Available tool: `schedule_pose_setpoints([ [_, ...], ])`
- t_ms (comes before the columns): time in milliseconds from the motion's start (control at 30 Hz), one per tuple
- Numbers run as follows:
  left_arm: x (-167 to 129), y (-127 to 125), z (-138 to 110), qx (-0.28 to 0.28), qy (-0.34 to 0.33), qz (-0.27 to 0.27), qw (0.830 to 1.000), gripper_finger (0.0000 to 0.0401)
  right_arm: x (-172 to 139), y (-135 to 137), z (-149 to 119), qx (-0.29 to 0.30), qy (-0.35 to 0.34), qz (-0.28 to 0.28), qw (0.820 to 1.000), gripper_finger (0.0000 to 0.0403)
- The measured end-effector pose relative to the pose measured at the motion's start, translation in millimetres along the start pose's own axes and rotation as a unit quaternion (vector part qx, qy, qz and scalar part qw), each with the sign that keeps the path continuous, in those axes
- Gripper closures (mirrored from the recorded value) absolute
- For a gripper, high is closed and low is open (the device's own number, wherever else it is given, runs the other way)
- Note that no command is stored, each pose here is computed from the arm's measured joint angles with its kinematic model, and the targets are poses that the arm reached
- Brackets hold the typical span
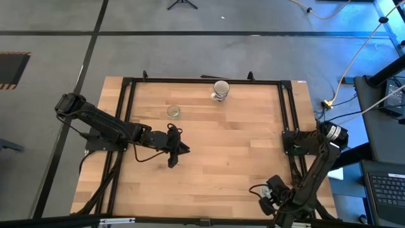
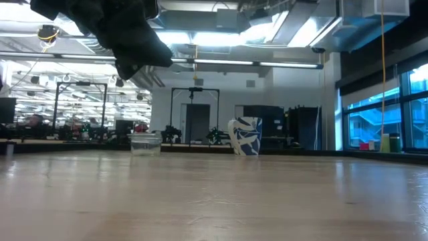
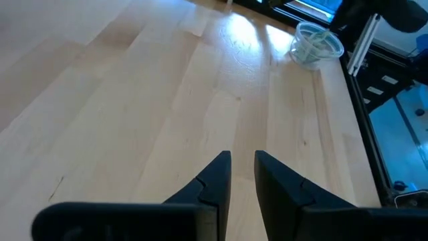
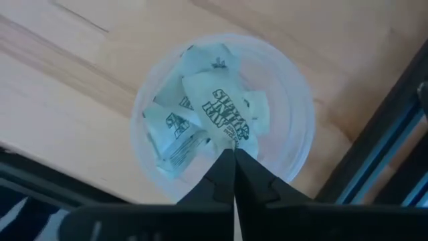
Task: Pick and place Stevia / Truvia into bins
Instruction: Put the green stevia packet into the transparent container, then return to Home Position
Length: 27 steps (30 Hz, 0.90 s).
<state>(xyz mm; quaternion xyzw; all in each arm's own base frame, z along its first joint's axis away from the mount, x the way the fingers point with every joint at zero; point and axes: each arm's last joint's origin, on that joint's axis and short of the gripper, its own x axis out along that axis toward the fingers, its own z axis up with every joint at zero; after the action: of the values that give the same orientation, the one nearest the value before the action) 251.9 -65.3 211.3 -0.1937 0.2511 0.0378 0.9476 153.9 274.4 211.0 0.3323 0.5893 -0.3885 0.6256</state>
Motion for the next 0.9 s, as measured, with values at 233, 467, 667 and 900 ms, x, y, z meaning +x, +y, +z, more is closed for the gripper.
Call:
schedule_pose_setpoints([
  [233, 0, 0, 0, -0.001, 0.0, 0.0, 1.0, 0.0338, 5, 0, 0, -0.023, 0.002, 0.002, 1.0, 0.0368],
  [467, 0, 0, 0, 0.02, 0.001, 0.0, 1.0, 0.0338, -8, 3, -3, -0.048, 0.021, 0.007, 0.999, 0.0277],
  [667, -18, -2, 13, -0.004, -0.032, -0.022, 0.999, 0.0338, -57, 3, 12, -0.093, 0.013, -0.038, 0.995, 0.0236],
  [900, -68, -7, 40, 0.056, -0.13, -0.09, 0.986, 0.0338, -134, 8, 56, -0.155, -0.088, 0.115, 0.977, 0.0232],
])
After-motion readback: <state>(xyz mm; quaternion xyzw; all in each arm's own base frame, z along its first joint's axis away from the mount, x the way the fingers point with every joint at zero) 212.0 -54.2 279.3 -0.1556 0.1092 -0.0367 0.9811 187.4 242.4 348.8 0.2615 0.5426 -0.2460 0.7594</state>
